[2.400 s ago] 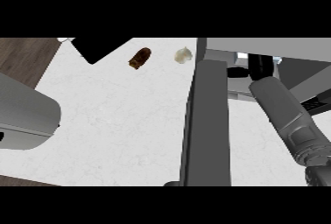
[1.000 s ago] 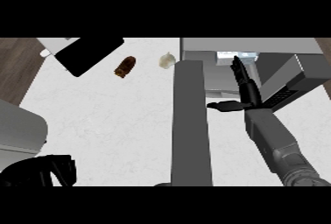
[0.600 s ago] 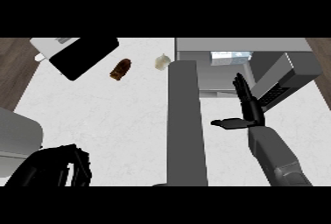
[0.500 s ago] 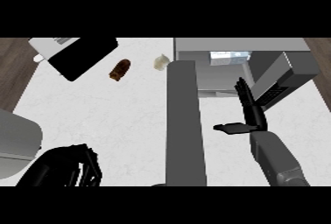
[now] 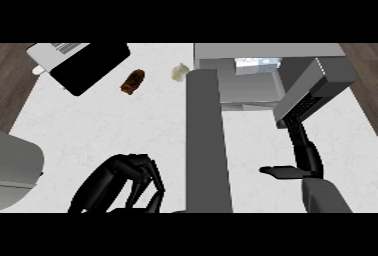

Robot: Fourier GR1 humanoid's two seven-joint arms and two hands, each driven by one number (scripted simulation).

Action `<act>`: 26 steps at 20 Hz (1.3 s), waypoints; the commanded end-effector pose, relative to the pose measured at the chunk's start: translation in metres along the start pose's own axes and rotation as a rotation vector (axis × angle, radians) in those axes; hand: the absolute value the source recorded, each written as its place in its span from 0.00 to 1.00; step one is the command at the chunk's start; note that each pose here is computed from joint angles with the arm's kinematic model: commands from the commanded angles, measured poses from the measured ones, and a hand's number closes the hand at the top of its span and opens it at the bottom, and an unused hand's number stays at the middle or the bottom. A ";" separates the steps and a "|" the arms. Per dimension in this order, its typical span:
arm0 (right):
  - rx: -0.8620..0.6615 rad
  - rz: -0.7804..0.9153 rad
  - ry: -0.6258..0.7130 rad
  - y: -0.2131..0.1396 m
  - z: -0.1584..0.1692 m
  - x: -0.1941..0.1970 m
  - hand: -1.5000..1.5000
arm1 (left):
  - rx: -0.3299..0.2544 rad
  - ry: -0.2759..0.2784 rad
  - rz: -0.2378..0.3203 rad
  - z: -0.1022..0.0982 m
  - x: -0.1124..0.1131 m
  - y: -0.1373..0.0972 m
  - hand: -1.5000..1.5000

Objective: Pick up the milk, place it into the microwave and close the microwave

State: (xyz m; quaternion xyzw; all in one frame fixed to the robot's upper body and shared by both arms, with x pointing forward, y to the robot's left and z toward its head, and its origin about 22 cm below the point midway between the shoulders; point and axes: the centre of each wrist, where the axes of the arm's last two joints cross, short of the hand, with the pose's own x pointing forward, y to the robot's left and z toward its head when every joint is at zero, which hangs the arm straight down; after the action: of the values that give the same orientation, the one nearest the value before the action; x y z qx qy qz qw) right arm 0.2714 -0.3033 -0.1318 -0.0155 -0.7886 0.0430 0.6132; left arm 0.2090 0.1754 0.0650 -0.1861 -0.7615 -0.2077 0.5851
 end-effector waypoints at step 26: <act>0.212 -0.106 -0.232 -0.061 0.050 0.108 0.00 | -0.048 0.078 -0.189 -0.081 -0.143 -0.090 1.00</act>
State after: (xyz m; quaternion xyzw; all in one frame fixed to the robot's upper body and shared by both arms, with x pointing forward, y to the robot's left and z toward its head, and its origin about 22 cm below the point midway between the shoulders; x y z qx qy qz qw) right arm 0.1999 -0.3564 -0.0488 0.0425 -0.8358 0.0814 0.5413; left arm 0.2578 0.0551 -0.0554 -0.1310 -0.7514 -0.2894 0.5783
